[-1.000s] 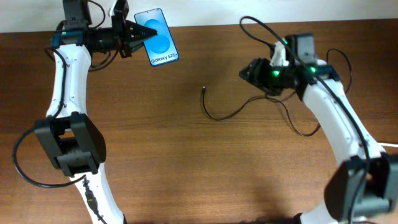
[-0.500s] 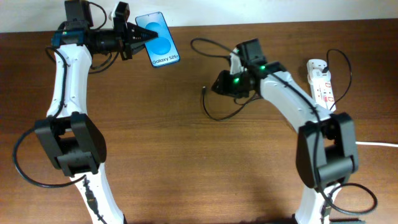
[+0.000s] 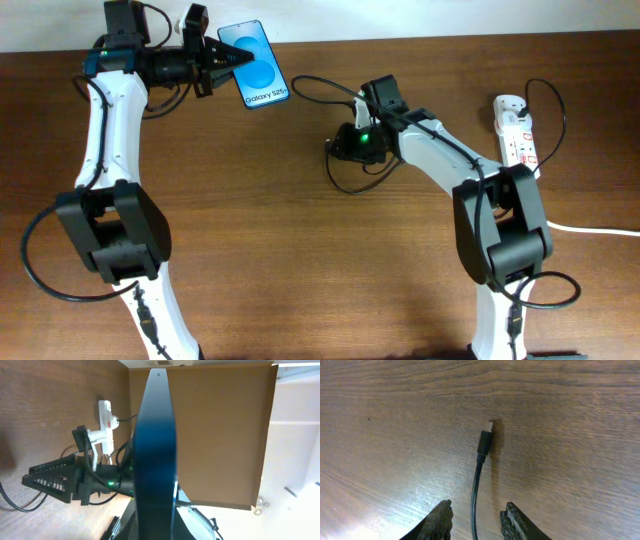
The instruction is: Plug charger to phone and switch on socket
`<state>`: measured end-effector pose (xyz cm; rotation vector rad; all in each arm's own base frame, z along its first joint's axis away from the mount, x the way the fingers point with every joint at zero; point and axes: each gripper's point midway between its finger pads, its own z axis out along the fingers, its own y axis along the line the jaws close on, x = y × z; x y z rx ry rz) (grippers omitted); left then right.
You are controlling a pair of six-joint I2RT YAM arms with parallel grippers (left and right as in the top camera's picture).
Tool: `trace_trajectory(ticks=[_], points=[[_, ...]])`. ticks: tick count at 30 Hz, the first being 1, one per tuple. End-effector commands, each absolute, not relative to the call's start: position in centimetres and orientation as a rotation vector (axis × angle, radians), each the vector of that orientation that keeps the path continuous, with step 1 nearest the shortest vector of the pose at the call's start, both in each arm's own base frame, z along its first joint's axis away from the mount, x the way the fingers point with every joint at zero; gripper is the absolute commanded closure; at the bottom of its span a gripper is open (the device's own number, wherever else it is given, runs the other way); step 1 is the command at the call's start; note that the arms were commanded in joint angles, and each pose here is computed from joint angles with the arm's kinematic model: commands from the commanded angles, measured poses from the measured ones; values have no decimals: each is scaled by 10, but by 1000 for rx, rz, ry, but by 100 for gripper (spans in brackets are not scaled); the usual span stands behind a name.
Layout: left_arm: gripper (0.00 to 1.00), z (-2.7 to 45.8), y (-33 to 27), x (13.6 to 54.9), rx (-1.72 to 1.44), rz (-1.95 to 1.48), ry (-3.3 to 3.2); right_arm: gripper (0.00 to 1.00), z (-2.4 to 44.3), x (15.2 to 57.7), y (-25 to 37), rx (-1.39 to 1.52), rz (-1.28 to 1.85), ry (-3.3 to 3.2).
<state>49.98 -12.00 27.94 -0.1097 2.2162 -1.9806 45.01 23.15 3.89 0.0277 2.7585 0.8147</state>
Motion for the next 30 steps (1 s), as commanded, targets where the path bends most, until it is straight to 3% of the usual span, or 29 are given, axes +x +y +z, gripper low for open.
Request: trace_trajectory(ticks=[1, 14, 30], points=[[100, 288, -120, 497, -60, -2005, 2182, 66, 29, 450, 245, 61, 901, 2772], [100, 288, -66, 507, -93, -1904, 2107, 71, 14, 458, 250, 134, 942, 2764], [100, 282, -69, 501, -167, -1938, 2146, 72, -9, 453, 264, 165, 945, 2791]])
